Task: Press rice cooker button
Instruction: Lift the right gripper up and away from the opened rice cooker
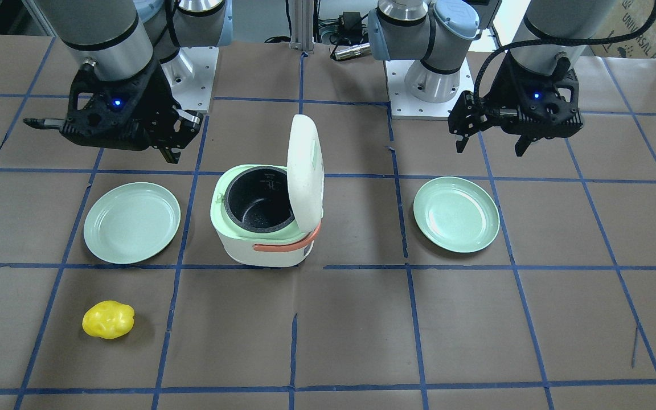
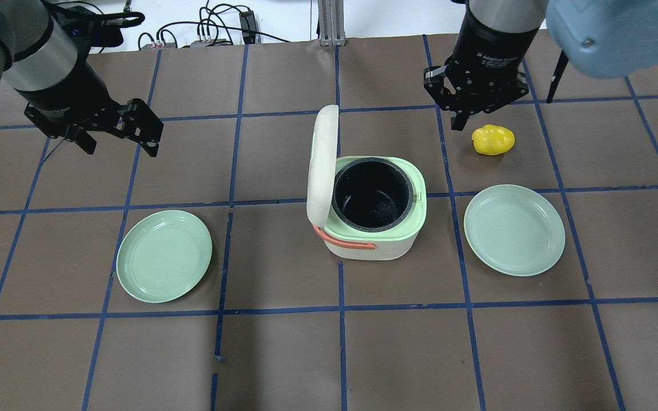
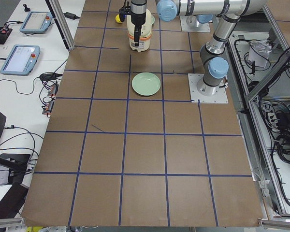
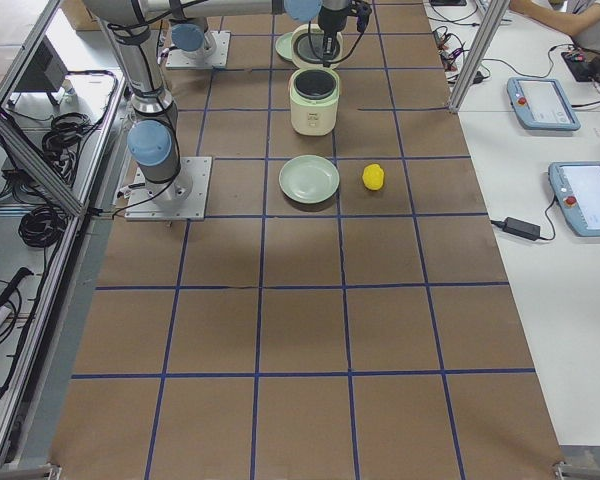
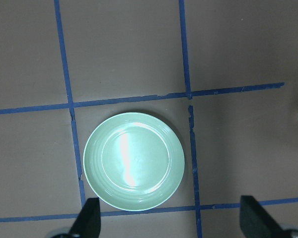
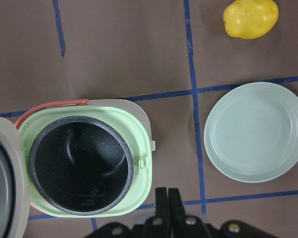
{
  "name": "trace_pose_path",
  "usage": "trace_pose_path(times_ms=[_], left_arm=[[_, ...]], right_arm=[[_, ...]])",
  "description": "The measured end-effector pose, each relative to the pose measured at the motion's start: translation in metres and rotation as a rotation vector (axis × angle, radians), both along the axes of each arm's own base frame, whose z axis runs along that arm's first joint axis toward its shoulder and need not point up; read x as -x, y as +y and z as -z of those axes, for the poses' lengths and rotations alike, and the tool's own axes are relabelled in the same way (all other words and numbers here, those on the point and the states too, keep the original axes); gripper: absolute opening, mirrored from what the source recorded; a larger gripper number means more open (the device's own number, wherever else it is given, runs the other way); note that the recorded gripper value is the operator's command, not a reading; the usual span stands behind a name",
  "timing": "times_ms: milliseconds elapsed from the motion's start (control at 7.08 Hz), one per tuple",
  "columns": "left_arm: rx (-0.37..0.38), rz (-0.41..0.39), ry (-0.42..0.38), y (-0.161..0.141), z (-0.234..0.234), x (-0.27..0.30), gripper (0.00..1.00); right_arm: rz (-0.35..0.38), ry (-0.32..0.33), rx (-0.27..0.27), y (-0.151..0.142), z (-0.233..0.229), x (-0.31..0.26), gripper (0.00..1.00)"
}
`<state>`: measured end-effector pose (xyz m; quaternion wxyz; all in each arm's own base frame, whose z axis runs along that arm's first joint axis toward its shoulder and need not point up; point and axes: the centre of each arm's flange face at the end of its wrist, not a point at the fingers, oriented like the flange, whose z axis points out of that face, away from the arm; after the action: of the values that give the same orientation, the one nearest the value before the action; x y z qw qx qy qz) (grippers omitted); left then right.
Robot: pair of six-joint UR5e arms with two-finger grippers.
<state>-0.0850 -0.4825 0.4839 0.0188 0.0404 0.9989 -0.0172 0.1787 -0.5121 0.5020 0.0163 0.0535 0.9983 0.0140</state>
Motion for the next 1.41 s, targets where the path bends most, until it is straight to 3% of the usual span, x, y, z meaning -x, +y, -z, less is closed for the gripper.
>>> trace_pose_path(times_ms=[141, 283, 424, 707, 1130, 1413], left_arm=[[0.000, 0.000, 0.000, 0.000, 0.000, 0.000, 1.00], [0.000, 0.000, 0.000, 0.000, 0.000, 0.000, 1.00], [0.000, 0.000, 0.000, 0.000, 0.000, 0.000, 1.00], [0.000, 0.000, 0.000, 0.000, 0.000, 0.000, 1.00], [0.000, 0.000, 0.000, 0.000, 0.000, 0.000, 1.00], [0.000, 0.000, 0.000, 0.000, 0.000, 0.000, 1.00]], right_arm=[[-0.009, 0.021, 0.001, 0.004, -0.012, 0.016, 0.67], [-0.027, 0.059, 0.002, 0.013, -0.026, 0.036, 0.87], [-0.040, 0.081, 0.001, 0.022, -0.036, 0.049, 0.99], [-0.048, 0.074, -0.005, 0.026, -0.038, 0.055, 0.99], [-0.045, 0.014, 0.004, 0.024, -0.032, 0.050, 1.00], [-0.041, 0.022, 0.004, 0.024, -0.029, 0.051, 1.00]])
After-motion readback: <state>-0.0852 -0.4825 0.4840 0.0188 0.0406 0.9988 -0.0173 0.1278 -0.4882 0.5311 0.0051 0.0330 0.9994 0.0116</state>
